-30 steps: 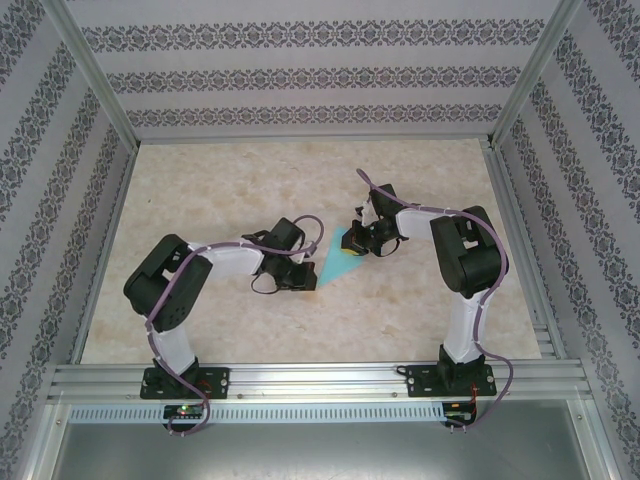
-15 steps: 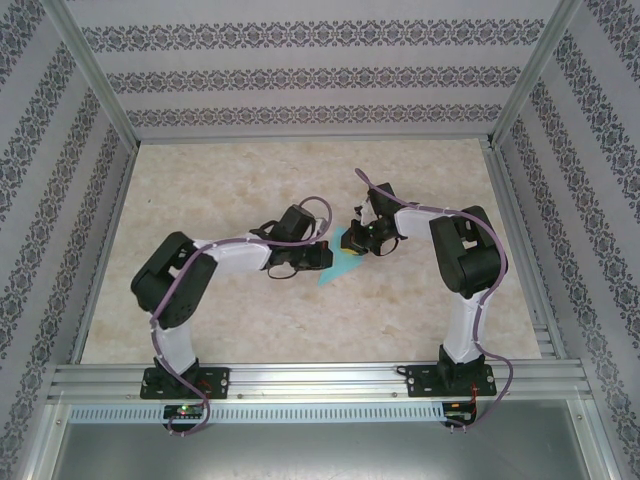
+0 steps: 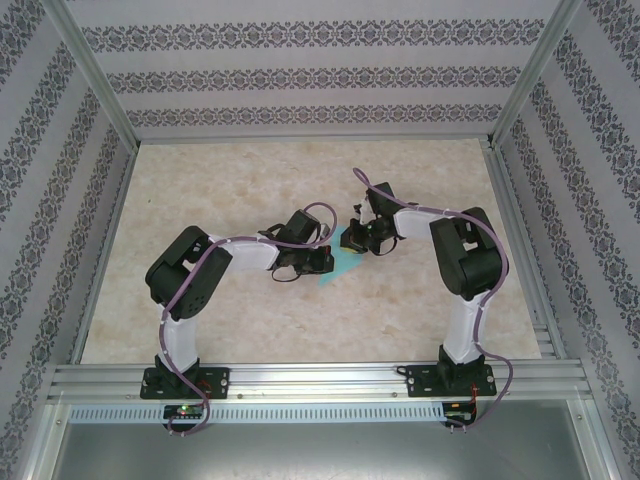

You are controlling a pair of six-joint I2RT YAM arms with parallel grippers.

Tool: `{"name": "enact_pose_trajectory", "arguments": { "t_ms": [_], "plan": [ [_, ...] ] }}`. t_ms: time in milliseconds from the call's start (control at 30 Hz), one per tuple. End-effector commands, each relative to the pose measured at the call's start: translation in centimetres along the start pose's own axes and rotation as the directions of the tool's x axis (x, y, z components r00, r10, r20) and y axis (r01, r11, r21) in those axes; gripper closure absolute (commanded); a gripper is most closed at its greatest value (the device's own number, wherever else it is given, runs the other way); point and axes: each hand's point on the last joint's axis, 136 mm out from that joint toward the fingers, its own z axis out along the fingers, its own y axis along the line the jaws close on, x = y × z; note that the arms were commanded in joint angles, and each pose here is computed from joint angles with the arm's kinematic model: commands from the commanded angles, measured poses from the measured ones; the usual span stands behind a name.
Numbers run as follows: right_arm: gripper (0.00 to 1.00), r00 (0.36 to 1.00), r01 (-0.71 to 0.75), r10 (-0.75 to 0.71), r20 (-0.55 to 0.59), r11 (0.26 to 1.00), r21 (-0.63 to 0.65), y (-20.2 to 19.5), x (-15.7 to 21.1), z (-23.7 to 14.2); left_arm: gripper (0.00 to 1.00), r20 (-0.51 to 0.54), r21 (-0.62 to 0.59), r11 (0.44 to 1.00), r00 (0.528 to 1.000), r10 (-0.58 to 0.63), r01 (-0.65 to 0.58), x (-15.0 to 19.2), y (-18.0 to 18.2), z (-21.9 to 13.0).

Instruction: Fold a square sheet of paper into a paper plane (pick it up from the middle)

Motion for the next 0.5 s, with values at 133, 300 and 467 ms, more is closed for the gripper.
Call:
{"name": "enact_pose_trajectory", "arguments": {
  "t_ms": [133,300,467],
  "plan": [
    [0.91,0.996,0.078,-0.080,-0.031,0.996,-0.048,1.8,1.7,0.3,1.00,-0.071,-0.112,0.993,0.997,-0.038,0.030,2.5,2.9,1.0],
    [0.91,0.994,0.063,-0.066,-0.084,0.997,-0.037,1.0,2.8,1.7,1.00,-0.077,-0.121,0.992,0.996,-0.049,0.040,2.7,3.2,1.1],
    [0.91,0.998,0.037,-0.035,-0.056,0.999,0.021,-1.1,1.4,1.5,1.00,-0.089,-0.135,0.989,0.994,-0.065,0.053,3.1,3.6,1.1]
  ]
}}
